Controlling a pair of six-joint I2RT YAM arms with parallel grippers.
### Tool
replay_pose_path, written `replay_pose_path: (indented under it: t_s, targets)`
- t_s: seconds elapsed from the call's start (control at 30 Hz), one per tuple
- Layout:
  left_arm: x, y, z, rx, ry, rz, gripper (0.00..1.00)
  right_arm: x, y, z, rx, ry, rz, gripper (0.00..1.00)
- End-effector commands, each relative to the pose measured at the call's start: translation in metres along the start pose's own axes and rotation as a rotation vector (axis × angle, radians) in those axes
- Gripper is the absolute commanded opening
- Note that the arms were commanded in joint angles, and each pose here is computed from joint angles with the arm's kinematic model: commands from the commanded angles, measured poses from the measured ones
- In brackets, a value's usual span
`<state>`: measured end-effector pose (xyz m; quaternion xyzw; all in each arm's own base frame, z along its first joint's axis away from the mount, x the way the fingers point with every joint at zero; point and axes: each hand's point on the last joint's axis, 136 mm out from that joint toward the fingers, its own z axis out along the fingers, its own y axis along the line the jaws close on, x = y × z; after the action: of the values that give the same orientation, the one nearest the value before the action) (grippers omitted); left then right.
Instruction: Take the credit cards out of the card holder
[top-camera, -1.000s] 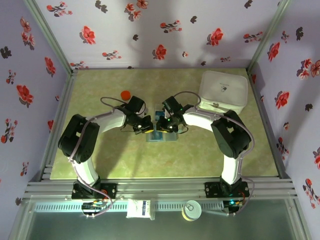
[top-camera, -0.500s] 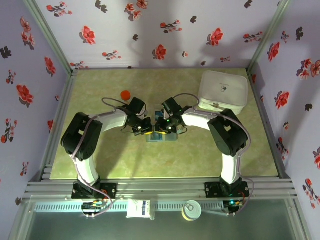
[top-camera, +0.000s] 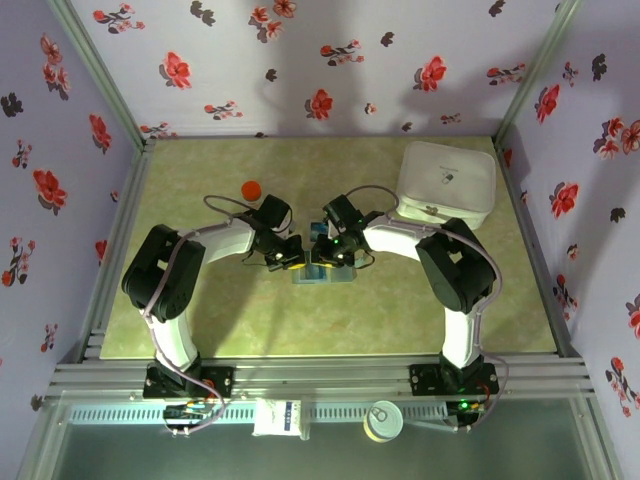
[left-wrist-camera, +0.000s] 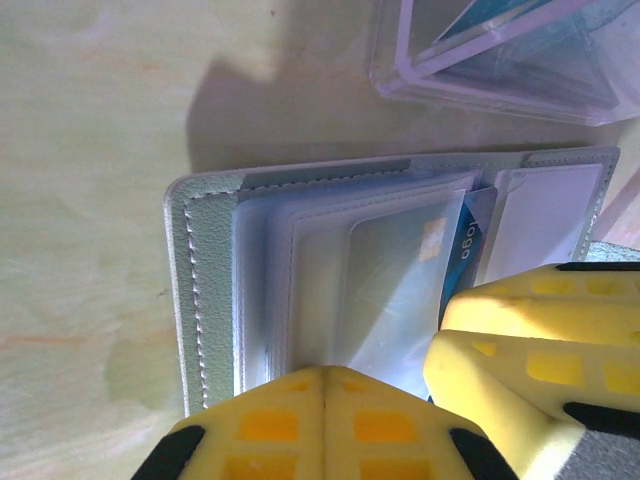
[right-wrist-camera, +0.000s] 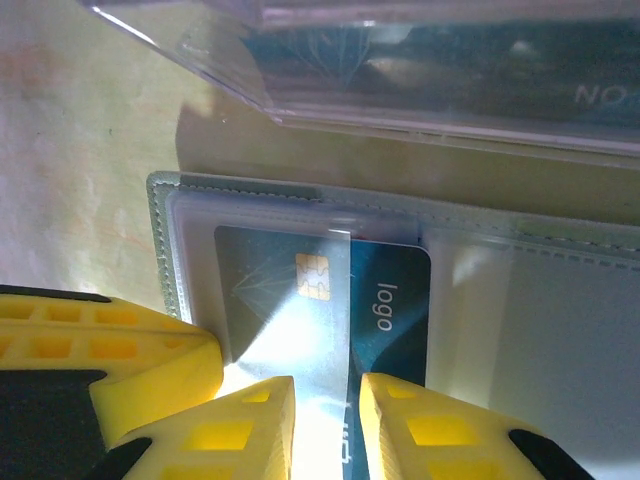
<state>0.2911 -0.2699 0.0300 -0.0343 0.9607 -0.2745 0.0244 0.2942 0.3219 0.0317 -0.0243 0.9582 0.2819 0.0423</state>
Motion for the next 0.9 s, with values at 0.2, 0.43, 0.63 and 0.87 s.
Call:
replay_pose_path:
  t_s: [0.2,0.43,0.63,0.87]
  targets:
    - [0.001,0.006,-0.005,-0.046,0.009,0.002,0.0,-0.003,-0.006,-0.016,0.041,-0.035,-0.007,0.26]
    - [-0.002,-0.012,-0.016,-0.016,-0.004,0.023,0.0,-0.006,-0.001,-0.031,-0.023,-0.071,0.018,0.26]
    - [0.002,-0.018,-0.007,-0.02,0.018,0.034,0.0,-0.008,-0.014,-0.033,-0.048,-0.082,0.07,0.26]
    - [0.007,-0.002,0.003,-0.082,0.03,0.033,0.0,-0.006,-0.012,-0.026,-0.101,-0.057,0.089,0.26]
